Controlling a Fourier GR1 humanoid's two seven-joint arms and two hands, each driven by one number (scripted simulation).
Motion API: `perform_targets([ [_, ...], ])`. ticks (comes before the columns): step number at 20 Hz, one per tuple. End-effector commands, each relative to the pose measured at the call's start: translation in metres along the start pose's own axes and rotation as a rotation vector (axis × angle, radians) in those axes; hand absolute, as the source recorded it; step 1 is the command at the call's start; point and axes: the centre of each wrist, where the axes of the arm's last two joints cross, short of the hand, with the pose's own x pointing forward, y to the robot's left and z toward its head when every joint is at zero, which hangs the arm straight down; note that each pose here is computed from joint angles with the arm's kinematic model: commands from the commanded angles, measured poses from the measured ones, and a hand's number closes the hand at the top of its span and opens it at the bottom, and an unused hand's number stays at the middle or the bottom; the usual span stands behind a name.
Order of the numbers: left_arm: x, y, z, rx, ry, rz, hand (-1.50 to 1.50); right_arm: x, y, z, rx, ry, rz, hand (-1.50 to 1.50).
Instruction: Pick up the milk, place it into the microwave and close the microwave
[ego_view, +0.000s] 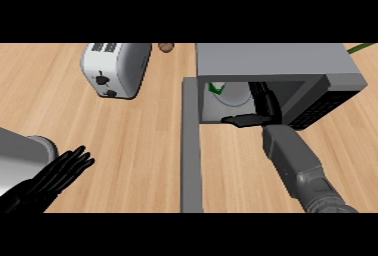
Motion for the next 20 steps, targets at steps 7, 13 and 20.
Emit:
perform_targets([
  [7,-0.014,-0.010,-0.039,-0.030,0.050,-0.053,1.50,-0.054,-0.012,0.094,-0.017,0.113,0.053,-1.50],
  [13,-0.024,-0.011,-0.062,-0.063,0.094,-0.099,1.50,-0.067,-0.062,0.174,-0.082,0.089,0.084,-1.50],
  [20,-0.037,-0.033,-0.100,-0.188,0.123,-0.181,1.50,-0.047,-0.107,0.226,-0.126,0.056,0.080,-1.50],
])
